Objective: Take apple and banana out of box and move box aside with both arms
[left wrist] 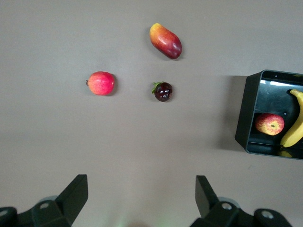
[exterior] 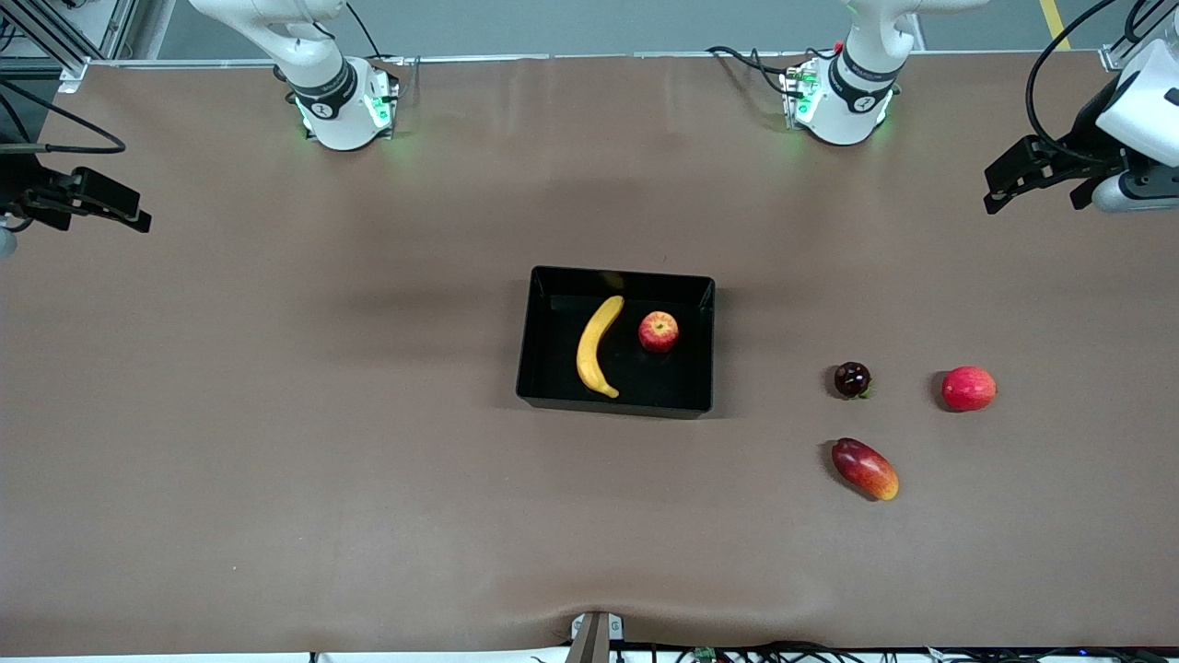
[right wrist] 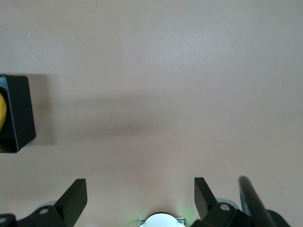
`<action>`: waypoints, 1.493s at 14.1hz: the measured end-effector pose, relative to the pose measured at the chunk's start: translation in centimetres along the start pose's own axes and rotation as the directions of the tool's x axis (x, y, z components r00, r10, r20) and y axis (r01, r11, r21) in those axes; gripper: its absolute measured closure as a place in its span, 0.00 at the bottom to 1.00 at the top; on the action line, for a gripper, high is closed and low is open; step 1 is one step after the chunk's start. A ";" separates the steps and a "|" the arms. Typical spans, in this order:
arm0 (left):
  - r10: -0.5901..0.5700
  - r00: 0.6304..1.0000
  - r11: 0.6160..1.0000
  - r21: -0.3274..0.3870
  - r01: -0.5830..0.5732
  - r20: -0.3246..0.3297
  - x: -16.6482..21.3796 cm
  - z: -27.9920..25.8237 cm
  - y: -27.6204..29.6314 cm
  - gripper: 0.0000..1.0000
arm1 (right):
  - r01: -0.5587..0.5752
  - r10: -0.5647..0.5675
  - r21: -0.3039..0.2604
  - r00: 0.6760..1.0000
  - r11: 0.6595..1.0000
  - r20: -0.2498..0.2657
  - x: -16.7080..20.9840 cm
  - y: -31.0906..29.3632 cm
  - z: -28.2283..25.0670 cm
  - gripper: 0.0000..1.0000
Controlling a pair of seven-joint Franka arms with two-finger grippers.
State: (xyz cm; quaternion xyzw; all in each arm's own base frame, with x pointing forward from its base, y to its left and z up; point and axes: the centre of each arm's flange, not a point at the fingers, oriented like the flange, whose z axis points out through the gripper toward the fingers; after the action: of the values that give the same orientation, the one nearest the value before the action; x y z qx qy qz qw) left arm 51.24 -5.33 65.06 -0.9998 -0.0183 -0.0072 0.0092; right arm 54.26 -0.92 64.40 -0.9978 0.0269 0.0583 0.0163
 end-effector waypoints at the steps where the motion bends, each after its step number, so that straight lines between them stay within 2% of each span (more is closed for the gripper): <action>1: 0.000 1.000 1.000 0.000 0.000 0.001 0.0 0.0 0.0 0.00 | 0.000 0.000 0.000 1.000 1.000 0.000 0.0 0.0 0.0 0.00; 6: 0.007 1.000 1.000 0.003 -0.007 0.015 0.8 -0.1 0.4 0.00 | -0.001 0.001 0.000 1.000 1.000 0.000 0.0 0.0 0.0 0.00; 9: 0.031 0.998 0.999 0.007 -0.031 0.053 1.9 1.4 3.9 0.00 | -0.003 0.003 0.000 1.000 1.000 0.000 0.0 0.1 0.0 0.00; 11: -0.008 0.996 1.000 0.016 0.007 0.086 2.1 3.6 8.4 0.00 | -0.007 0.007 0.001 1.000 1.000 0.000 0.0 0.4 0.0 0.00; 14: -0.113 0.990 0.994 0.005 0.113 0.079 2.0 7.6 18.3 0.00 | -0.010 0.010 0.001 1.000 1.000 0.001 0.0 0.5 0.0 0.00; 18: -0.199 0.975 0.980 0.006 0.200 0.095 0.2 16.0 30.6 0.00 | -0.012 0.012 0.001 1.000 1.000 0.002 0.0 0.7 0.1 0.00; 21: -0.222 0.971 0.974 0.062 0.218 0.085 -1.5 23.9 36.8 0.00 | -0.018 0.018 0.002 1.000 1.000 0.003 0.0 1.0 0.1 0.00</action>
State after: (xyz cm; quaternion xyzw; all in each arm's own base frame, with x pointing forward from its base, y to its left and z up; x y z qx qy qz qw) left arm 51.46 -41.68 40.48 -0.9903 -0.1296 0.0383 0.0336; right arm 54.21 -1.89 64.31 -0.9974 0.0358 0.0601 0.0168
